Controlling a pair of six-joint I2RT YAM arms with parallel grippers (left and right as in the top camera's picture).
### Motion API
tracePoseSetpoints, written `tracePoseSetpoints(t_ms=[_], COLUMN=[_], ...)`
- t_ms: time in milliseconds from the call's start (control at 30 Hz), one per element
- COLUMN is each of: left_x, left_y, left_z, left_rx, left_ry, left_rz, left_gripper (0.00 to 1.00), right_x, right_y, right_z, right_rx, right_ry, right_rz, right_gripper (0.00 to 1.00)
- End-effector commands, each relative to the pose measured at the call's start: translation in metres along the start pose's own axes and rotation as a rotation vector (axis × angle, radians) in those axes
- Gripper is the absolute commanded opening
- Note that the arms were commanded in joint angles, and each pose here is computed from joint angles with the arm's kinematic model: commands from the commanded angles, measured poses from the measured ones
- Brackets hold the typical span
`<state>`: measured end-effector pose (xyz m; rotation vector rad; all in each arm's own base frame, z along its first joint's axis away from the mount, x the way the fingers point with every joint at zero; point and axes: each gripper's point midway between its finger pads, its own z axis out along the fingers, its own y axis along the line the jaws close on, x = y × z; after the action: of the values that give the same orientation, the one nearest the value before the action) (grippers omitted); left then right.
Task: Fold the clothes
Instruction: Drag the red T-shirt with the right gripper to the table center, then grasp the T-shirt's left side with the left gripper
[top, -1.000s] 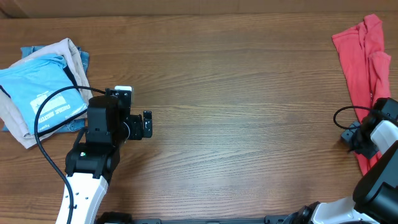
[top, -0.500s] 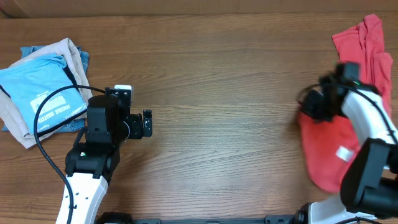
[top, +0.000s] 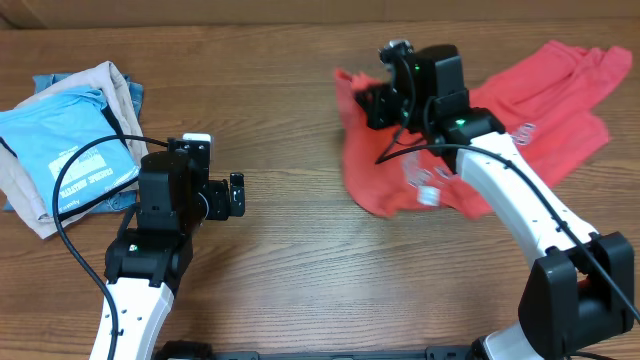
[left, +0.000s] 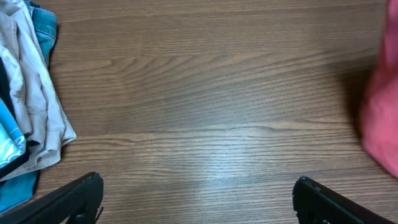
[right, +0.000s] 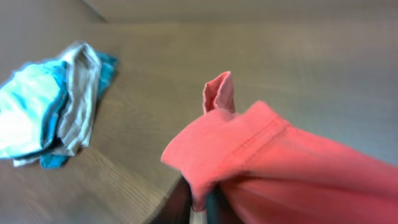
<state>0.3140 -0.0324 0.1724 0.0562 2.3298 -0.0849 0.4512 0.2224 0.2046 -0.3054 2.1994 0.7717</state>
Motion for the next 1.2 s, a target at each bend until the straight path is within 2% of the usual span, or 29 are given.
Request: tracePoseSetpoints(t_ms=[0, 67, 100, 167, 333, 467, 767, 967, 1167], left_x=[-0.012, -0.011, -0.011, -0.011, -0.018, -0.03, -0.005, 0.02, 0.062], left_y=[-0.003, -0.003, -0.004, -0.006, -0.017, -0.046, -0.13, -0.188, -0.208], left_z=[-0.004, -0.004, -0.004, -0.004, -0.004, 0.004, 0.06, 0.1, 0.126], left_rx=[0.01, 0.011, 0.017, 0.026, 0.092, 0.246, 0.48, 0.571, 0.55], left_ry=[-0.029, -0.028, -0.028, -0.027, -0.05, -0.081, 0.079, 0.157, 0.308], left_rz=[-0.011, -0.011, -0.01, -0.011, -0.01, -0.022, -0.148, -0.216, -0.346], left_gripper=[1.0, 1.0, 1.0, 1.0, 1.0, 1.0, 0.99, 0.96, 0.87], right_x=[-0.033, -0.032, -0.029, -0.02, 0.014, 0.042, 0.077, 0.095, 0.103], right_y=[0.012, 0.0, -0.009, -0.029, -0.088, -0.138, -0.204, -0.225, -0.232], right_z=[-0.013, -0.014, -0.016, -0.021, -0.047, -0.08, -0.152, -0.185, -0.196], right_rx=[0.027, 0.081, 0.117, 0.179, 0.321, 0.468, 0.637, 0.694, 0.713], right_ry=[-0.112, -0.111, -0.099, -0.063, 0.076, 0.165, 0.234, 0.26, 0.27], right_rz=[-0.031, -0.02, -0.006, 0.027, 0.161, 0.286, 0.514, 0.624, 0.661], right_gripper=[0.3, 0.3, 0.36, 0.57, 0.65, 0.75, 0.99, 1.0, 1.0])
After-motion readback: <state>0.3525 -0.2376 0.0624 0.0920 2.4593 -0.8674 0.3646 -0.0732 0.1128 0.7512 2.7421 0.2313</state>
